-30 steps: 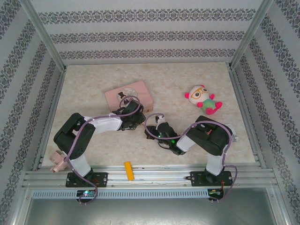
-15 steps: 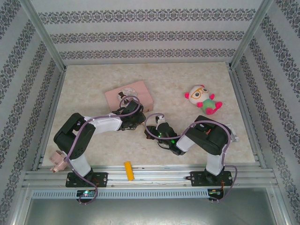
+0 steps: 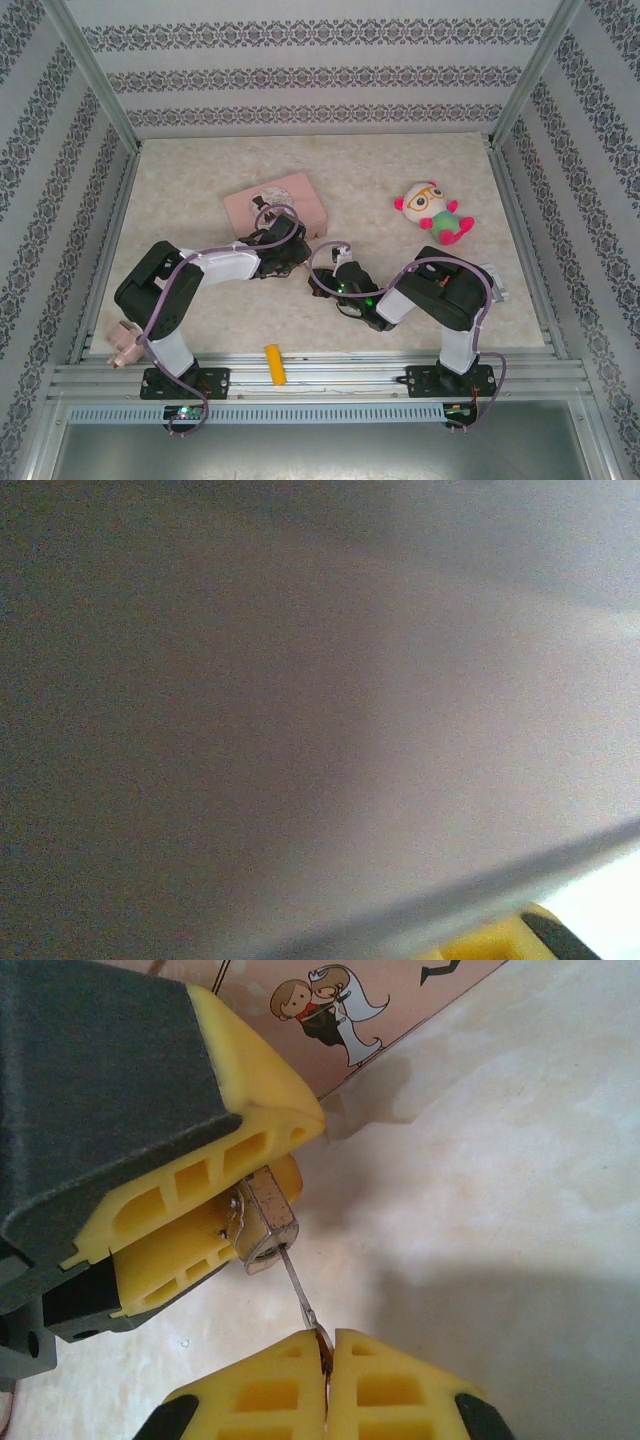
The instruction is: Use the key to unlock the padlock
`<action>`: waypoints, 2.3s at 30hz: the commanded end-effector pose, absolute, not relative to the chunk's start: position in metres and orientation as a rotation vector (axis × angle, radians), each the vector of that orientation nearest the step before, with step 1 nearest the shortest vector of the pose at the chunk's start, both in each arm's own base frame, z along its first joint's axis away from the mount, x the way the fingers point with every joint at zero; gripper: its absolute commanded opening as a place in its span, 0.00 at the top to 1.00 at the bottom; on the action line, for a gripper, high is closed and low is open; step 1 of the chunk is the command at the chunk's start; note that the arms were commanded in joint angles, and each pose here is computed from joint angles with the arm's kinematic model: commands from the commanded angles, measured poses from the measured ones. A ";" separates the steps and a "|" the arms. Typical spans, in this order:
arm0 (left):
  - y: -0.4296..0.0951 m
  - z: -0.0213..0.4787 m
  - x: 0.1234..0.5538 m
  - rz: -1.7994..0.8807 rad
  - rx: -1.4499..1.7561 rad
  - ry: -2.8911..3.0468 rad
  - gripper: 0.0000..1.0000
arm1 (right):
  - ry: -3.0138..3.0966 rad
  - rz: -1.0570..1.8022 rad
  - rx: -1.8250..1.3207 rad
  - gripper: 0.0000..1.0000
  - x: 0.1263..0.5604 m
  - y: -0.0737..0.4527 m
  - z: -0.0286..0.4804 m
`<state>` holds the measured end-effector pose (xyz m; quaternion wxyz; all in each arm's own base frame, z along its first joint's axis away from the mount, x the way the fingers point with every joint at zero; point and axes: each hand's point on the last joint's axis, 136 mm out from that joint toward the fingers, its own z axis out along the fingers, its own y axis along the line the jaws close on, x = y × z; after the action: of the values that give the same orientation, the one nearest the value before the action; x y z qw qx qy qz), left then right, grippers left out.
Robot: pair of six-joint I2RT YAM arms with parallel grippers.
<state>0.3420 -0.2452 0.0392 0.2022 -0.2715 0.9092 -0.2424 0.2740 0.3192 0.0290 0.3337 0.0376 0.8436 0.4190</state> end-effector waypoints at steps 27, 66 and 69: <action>-0.265 0.054 0.340 -0.845 -0.775 2.521 0.78 | 2.101 1.157 0.164 1.00 0.285 0.320 0.051; -0.262 0.054 0.339 -0.837 -0.771 2.520 0.78 | 2.043 1.200 0.239 1.00 0.290 0.317 0.054; -0.262 0.054 0.339 -0.838 -0.771 2.520 0.78 | 2.044 1.214 0.240 1.00 0.291 0.321 0.054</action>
<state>0.3426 -0.2481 0.0408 0.2013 -0.2716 0.9065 -0.2529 0.2788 0.3158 0.0366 0.3455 0.0789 0.8209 0.4477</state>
